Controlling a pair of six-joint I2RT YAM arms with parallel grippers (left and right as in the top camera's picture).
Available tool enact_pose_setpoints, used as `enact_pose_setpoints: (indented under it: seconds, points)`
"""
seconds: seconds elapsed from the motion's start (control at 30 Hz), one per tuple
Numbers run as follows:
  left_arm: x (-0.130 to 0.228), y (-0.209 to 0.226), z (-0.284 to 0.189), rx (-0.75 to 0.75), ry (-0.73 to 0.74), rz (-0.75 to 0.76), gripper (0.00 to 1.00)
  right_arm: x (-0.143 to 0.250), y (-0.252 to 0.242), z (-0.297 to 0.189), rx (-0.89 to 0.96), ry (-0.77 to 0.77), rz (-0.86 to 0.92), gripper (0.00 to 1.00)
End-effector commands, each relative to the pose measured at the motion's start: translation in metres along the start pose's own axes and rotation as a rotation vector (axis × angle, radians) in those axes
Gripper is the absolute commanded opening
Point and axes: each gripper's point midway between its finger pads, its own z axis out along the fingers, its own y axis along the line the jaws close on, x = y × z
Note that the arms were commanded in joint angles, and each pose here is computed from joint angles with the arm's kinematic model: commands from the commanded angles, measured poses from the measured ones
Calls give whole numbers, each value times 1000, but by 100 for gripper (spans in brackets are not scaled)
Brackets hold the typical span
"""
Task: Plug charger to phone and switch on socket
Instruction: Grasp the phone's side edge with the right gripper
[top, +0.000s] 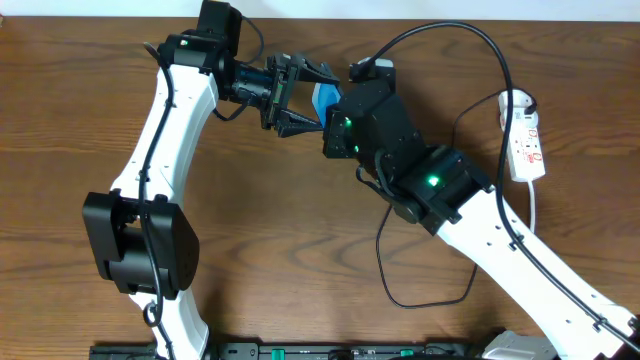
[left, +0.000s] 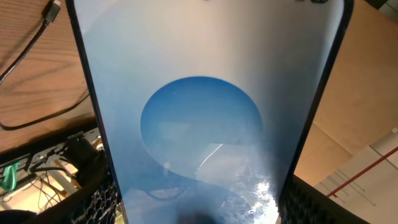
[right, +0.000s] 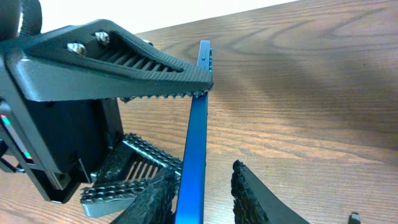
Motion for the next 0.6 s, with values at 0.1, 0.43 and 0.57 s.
enact_pose_setpoints:
  seconds: [0.1,0.43,0.57]
  points:
    - [15,-13,-7,31,12,44,61,-2,6,0,-12,-1,2,25]
    - [16,-14,-7,38,21,43,61,-2,6,0,-13,0,9,10]
    - [17,-14,-7,38,22,43,61,0,9,0,-28,9,10,1]
